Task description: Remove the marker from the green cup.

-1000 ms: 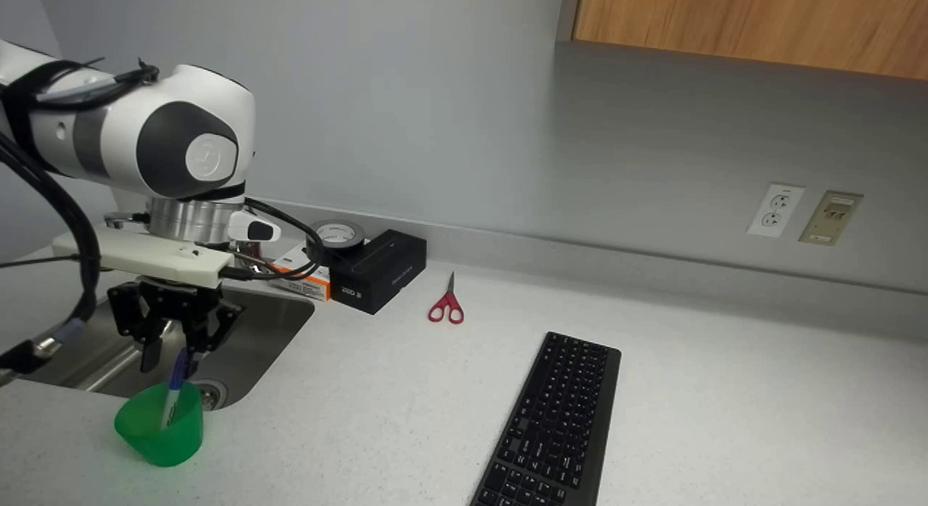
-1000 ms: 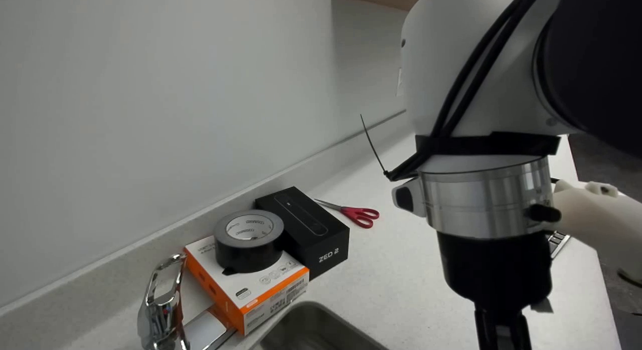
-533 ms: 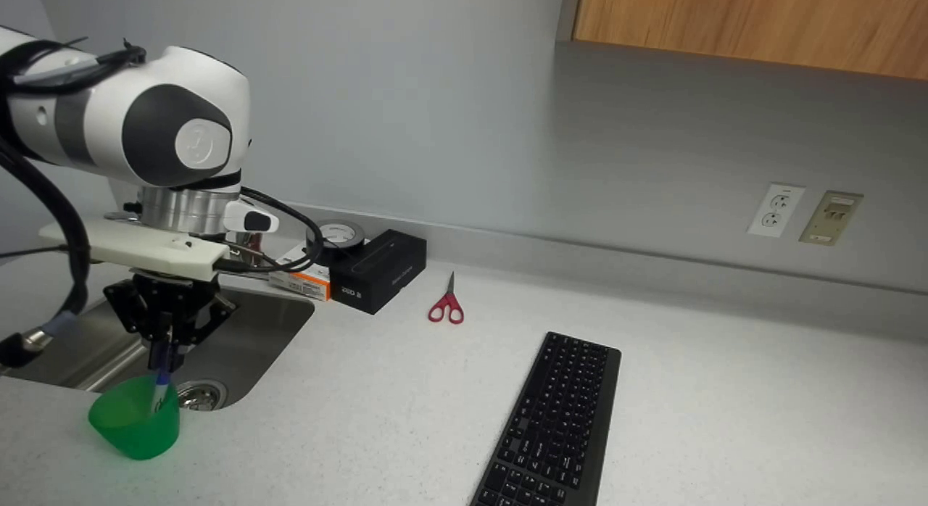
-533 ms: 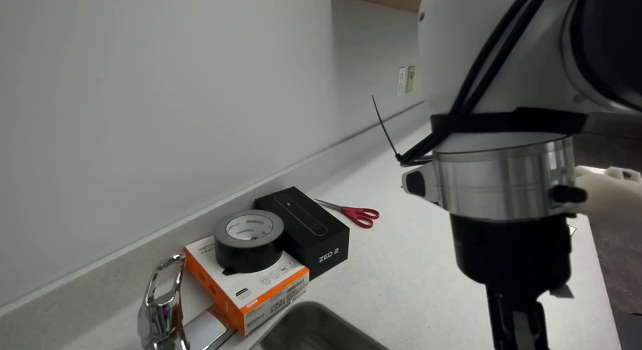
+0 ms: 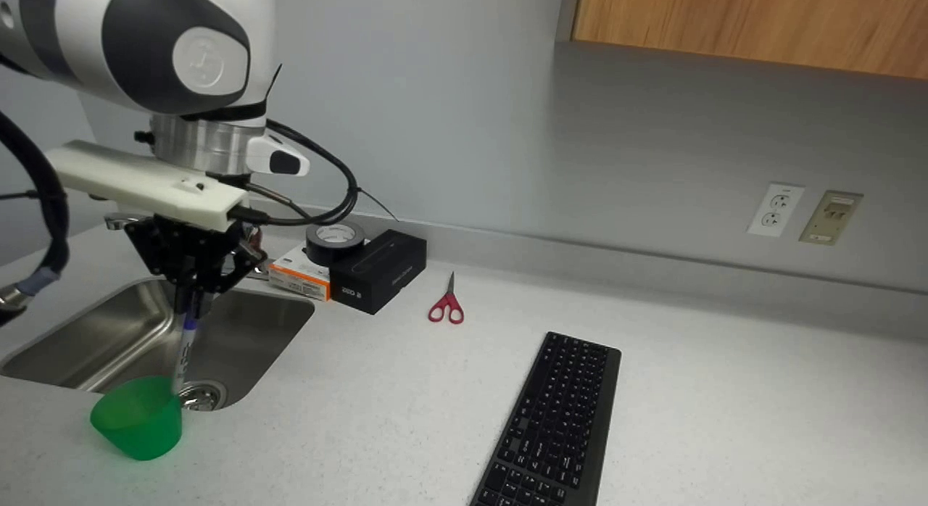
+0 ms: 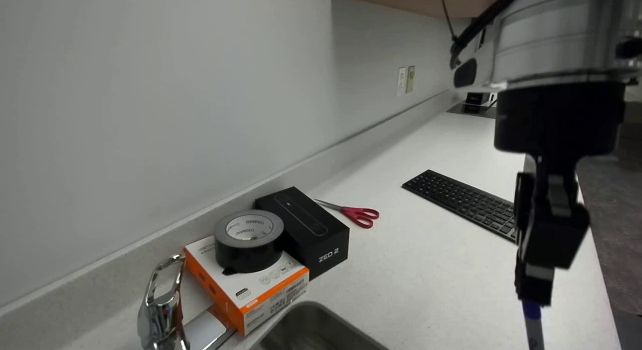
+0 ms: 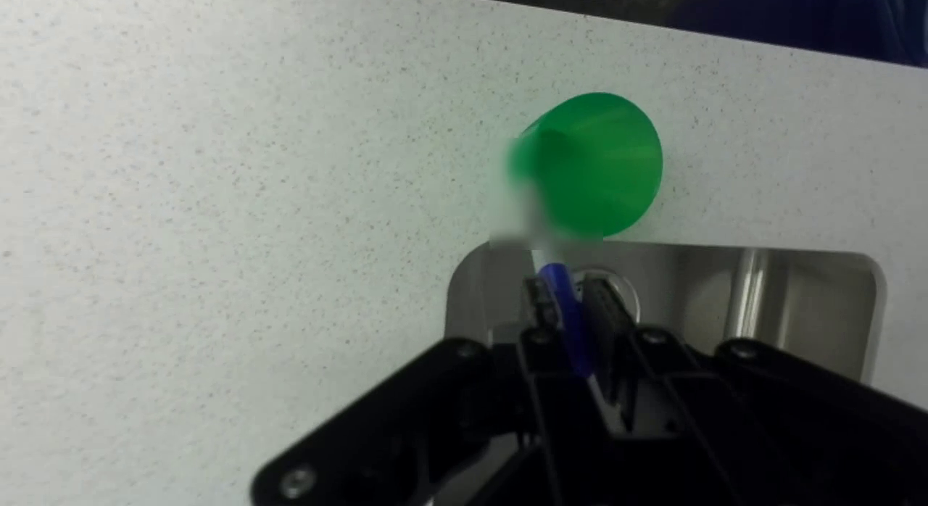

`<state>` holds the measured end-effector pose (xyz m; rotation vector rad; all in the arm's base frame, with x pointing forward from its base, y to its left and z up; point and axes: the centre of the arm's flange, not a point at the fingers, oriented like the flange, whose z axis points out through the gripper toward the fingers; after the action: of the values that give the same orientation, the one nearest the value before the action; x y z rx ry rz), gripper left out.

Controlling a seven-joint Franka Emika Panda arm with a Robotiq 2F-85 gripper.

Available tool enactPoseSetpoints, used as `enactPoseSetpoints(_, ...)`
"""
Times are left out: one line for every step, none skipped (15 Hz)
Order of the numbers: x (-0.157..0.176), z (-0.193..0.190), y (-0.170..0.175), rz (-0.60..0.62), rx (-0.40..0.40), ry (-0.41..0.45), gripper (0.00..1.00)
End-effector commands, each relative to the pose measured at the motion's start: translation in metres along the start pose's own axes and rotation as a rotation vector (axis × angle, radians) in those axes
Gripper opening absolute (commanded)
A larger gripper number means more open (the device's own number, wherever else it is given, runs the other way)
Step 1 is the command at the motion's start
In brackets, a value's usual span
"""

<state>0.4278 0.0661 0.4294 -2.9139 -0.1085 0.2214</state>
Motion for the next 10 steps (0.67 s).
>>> enactPoseSetpoints(-0.002,-0.033,0.053,0.119,0.033,0.029,0.04)
enactPoseSetpoints(0.008,-0.035,0.073,0.157,0.044,0.028,0.04)
enactPoseSetpoints(0.017,-0.035,0.091,0.195,0.055,0.024,0.04)
enactPoseSetpoints(0.027,-0.033,0.111,0.238,0.063,0.019,0.04)
enactPoseSetpoints(0.040,-0.026,0.130,0.281,0.065,0.005,0.04)
enactPoseSetpoints(0.050,-0.020,0.145,0.319,0.069,-0.007,0.04)
enactPoseSetpoints(0.062,-0.011,0.160,0.353,0.078,-0.022,0.04)
enactPoseSetpoints(0.073,-0.002,0.174,0.378,0.091,-0.041,0.04)
enactPoseSetpoints(0.082,0.006,0.185,0.403,0.101,-0.061,0.04)
enactPoseSetpoints(0.091,0.014,0.196,0.428,0.109,-0.075,0.04)
